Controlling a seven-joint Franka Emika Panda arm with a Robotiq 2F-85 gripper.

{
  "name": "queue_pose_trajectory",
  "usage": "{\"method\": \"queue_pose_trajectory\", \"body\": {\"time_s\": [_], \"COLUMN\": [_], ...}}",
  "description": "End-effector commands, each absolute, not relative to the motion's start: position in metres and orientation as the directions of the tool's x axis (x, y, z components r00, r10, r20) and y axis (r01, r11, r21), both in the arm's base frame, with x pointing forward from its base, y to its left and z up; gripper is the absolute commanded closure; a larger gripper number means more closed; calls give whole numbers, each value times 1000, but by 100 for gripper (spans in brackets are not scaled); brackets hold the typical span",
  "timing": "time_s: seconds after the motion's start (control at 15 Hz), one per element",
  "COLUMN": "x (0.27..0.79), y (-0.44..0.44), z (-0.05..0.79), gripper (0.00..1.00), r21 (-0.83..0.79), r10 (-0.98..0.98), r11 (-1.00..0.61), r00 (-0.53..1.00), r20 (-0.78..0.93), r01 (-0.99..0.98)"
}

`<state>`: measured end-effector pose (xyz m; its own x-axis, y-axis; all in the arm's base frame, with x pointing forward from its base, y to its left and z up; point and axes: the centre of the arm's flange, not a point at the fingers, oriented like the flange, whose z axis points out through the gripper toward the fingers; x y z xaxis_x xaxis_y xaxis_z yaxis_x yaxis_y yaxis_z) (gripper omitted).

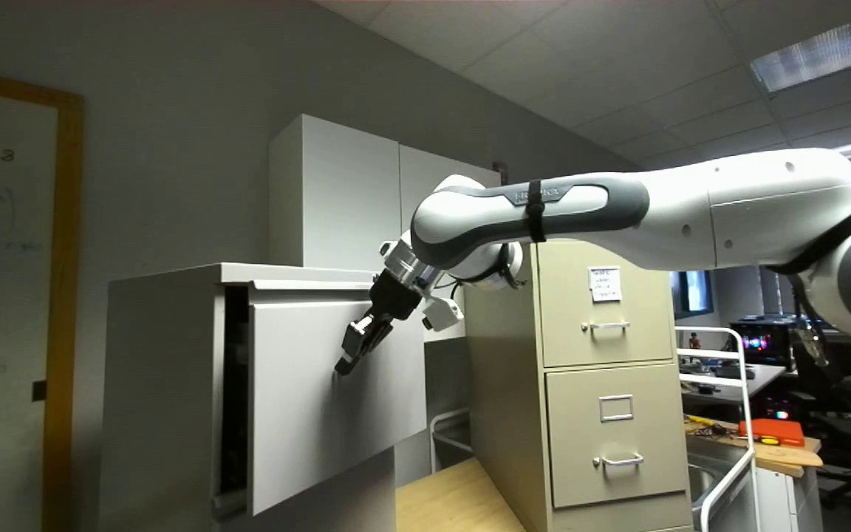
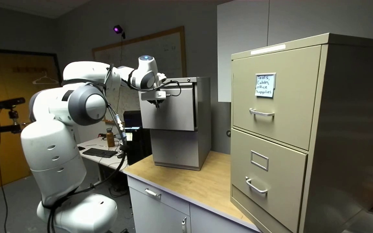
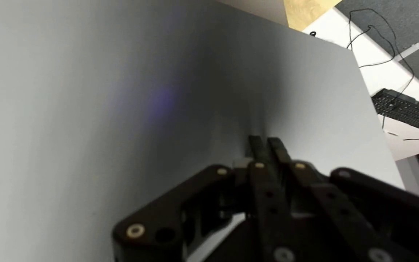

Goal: Close the top drawer of the file cabinet to the left

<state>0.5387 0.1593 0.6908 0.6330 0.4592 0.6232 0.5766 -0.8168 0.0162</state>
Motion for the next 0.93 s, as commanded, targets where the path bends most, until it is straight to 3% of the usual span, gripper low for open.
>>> {"method": "queue_pose_trajectory", "body": {"time_s": [0.0,0.53,0.87], "x": [588,650,658], "y": [194,246,252], "z": [698,671,672], "gripper": [91,92,92], "r21": [23,74,92], "r10": [470,519,544], "r11": [-817,-809,-803], "r00": [643,648,661], "r20": [605,558,517], "r01": [576,584,589]}}
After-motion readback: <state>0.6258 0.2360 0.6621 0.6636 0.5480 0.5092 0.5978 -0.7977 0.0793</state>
